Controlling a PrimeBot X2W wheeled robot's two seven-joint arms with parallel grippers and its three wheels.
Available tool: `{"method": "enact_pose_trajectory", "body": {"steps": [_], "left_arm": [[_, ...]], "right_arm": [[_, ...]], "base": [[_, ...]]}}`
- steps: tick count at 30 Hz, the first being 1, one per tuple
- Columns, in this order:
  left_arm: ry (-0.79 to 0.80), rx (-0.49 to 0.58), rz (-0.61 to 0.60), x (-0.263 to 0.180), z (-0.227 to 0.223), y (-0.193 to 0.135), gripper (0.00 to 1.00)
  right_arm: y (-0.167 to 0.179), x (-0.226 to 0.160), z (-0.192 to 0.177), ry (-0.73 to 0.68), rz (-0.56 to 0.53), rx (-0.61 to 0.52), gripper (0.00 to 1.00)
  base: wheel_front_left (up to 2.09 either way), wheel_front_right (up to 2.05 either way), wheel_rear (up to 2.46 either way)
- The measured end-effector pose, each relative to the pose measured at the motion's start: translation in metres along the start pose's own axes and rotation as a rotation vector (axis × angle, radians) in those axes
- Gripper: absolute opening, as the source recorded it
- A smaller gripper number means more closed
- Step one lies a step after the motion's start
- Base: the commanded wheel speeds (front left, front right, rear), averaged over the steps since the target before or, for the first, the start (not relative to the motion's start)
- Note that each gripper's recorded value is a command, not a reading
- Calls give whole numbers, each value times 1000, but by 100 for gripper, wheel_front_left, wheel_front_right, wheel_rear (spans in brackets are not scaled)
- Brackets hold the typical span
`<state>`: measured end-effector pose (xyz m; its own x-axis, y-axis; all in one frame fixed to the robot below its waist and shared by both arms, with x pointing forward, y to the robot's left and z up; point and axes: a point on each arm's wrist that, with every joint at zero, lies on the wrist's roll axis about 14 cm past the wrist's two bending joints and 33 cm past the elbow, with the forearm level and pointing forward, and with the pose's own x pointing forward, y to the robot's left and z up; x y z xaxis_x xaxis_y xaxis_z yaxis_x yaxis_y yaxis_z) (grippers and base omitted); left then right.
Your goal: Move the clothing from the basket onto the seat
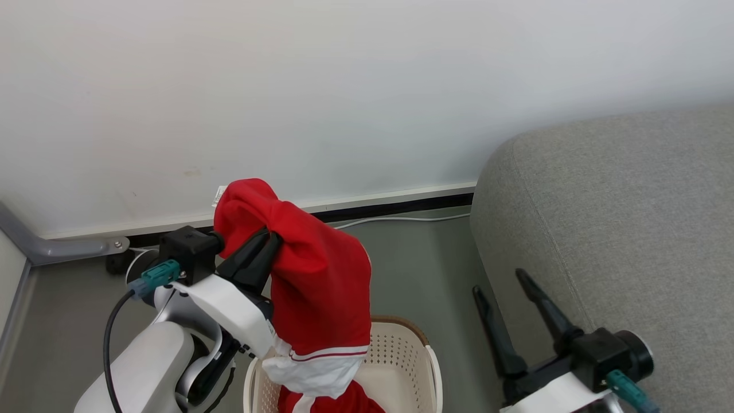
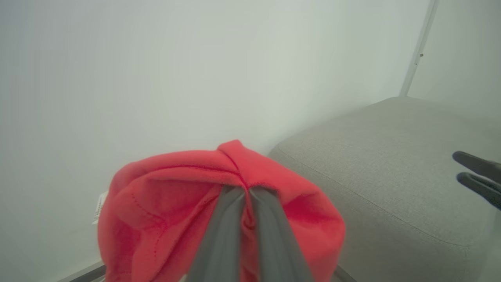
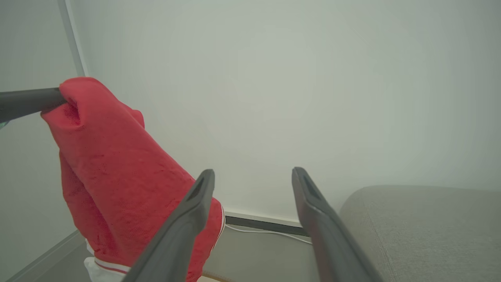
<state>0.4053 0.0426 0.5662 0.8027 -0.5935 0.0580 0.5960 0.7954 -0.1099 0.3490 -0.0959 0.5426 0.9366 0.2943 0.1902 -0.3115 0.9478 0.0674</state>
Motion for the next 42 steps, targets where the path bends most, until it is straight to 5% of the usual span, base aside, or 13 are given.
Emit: {"method": "enact_pose_trajectory", "body": {"steps": [25, 42], "left_arm": [[-18, -14, 10, 13, 18, 0, 0], [-17, -7, -8, 26, 23, -5, 0]], "right_arm": [[127, 41, -44, 134, 471, -6, 100], [145, 81, -58, 169, 547, 3, 100]], "base": [[0, 0, 0], [0, 0, 0]]}}
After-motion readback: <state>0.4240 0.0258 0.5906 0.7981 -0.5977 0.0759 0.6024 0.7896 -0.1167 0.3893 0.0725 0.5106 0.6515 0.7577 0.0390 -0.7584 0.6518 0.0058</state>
